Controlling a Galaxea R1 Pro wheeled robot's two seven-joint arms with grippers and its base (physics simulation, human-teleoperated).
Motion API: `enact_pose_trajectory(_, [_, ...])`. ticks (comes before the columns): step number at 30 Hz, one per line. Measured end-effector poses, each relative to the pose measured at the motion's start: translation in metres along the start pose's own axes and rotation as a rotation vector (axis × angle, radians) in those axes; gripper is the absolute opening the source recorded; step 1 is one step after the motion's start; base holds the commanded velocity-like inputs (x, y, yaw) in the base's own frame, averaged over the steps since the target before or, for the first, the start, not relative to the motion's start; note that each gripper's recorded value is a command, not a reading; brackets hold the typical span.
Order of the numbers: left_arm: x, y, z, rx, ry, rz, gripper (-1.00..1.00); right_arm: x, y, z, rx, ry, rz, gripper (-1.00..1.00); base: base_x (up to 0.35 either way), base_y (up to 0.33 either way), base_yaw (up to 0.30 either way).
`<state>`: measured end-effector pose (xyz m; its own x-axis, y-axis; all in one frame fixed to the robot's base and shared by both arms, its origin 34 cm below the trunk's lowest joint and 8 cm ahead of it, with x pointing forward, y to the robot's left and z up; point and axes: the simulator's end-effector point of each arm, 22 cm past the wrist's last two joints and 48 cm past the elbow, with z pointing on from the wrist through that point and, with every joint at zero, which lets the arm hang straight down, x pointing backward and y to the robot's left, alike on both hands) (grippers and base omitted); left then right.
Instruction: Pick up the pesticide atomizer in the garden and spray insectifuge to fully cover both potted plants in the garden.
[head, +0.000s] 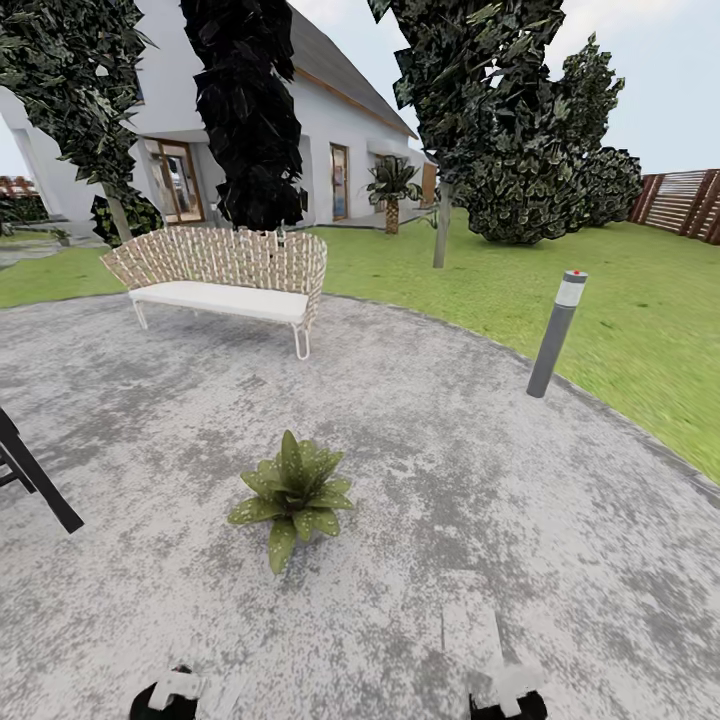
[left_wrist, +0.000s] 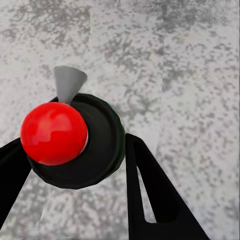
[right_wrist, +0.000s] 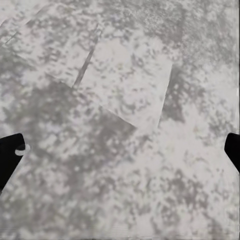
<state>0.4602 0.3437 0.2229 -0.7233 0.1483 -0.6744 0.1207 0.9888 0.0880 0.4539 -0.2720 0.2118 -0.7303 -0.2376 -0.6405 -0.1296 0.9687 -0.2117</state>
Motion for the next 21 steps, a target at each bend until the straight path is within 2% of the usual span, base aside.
enact_pose_trajectory(2, [0.005,0.009,-0.003,-0.037,0.000,-0.050,-1.00,0.002,-0.006,0.000,0.027,0.009,0.053,1.00,0.000,0.000,-0.213])
enact_pose_trajectory(3, [0.012,0.011,-0.006,-0.049,0.008,-0.062,-1.00,0.003,-0.009,0.000,0.041,0.014,0.079,1.00,0.000,0.000,-0.247])
enact_pose_trajectory(4, [0.022,0.014,-0.010,-0.077,0.019,-0.076,-1.00,0.006,-0.016,-0.001,0.069,0.025,0.135,1.00,0.000,0.000,-0.088])
enact_pose_trajectory(5, [0.024,0.015,-0.011,-0.085,0.022,-0.077,-1.00,0.007,-0.017,-0.001,0.074,0.027,0.145,1.00,0.000,0.000,-0.019])
enact_pose_trajectory(8, [0.026,0.017,-0.012,-0.092,0.025,-0.076,-1.00,0.019,-0.016,-0.004,0.068,0.052,0.137,1.00,0.000,0.000,-0.003])
enact_pose_trajectory(16, [0.027,0.024,-0.013,-0.108,0.025,-0.073,-1.00,0.020,-0.018,-0.004,0.073,0.055,0.136,1.00,0.000,0.000,0.000])
enact_pose_trajectory(21, [0.027,0.025,-0.014,-0.109,0.025,-0.072,-1.00,0.019,-0.010,-0.005,0.061,0.057,0.142,1.00,0.000,0.000,0.000])
